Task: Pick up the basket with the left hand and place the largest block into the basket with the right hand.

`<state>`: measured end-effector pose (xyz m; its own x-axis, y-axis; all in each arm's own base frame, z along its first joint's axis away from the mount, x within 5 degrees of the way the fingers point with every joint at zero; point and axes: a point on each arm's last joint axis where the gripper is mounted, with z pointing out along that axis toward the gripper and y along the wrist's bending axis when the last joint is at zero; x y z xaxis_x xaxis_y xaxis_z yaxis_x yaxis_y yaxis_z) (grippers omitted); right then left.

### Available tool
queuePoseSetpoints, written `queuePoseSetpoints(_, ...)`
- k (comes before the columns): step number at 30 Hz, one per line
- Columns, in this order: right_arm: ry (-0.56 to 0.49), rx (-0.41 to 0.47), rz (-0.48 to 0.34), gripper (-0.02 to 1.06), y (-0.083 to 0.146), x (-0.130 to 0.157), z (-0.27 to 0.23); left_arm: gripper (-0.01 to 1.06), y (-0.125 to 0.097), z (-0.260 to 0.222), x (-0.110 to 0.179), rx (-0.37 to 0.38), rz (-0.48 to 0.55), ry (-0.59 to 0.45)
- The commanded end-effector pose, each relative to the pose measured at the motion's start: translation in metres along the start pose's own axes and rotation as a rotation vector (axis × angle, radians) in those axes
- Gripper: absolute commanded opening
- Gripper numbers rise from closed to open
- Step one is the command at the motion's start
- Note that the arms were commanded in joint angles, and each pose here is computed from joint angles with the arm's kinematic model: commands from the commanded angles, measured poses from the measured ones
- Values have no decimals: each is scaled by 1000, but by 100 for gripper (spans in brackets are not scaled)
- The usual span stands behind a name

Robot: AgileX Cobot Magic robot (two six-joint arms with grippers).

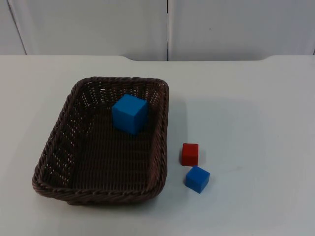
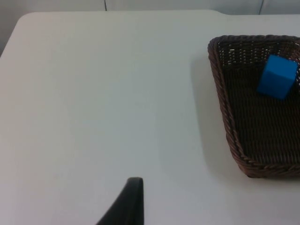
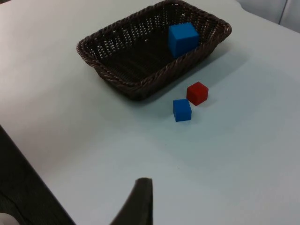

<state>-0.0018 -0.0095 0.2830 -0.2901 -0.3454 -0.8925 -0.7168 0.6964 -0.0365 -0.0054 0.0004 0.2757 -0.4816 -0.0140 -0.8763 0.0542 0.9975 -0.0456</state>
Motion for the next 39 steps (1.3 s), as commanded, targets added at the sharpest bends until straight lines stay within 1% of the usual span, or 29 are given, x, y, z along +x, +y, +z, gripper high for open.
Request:
queuePoseSetpoints(1,9,2,-3,89,0,2,2,105,1,0,0,-5,0,-13)
queuePoseSetpoints(4,9,2,-3,105,0,2,2,105,1,0,0,-5,0,-13)
queuePoseSetpoints(39,7,2,-3,105,0,2,2,105,0,0,0,3,-4,-12)
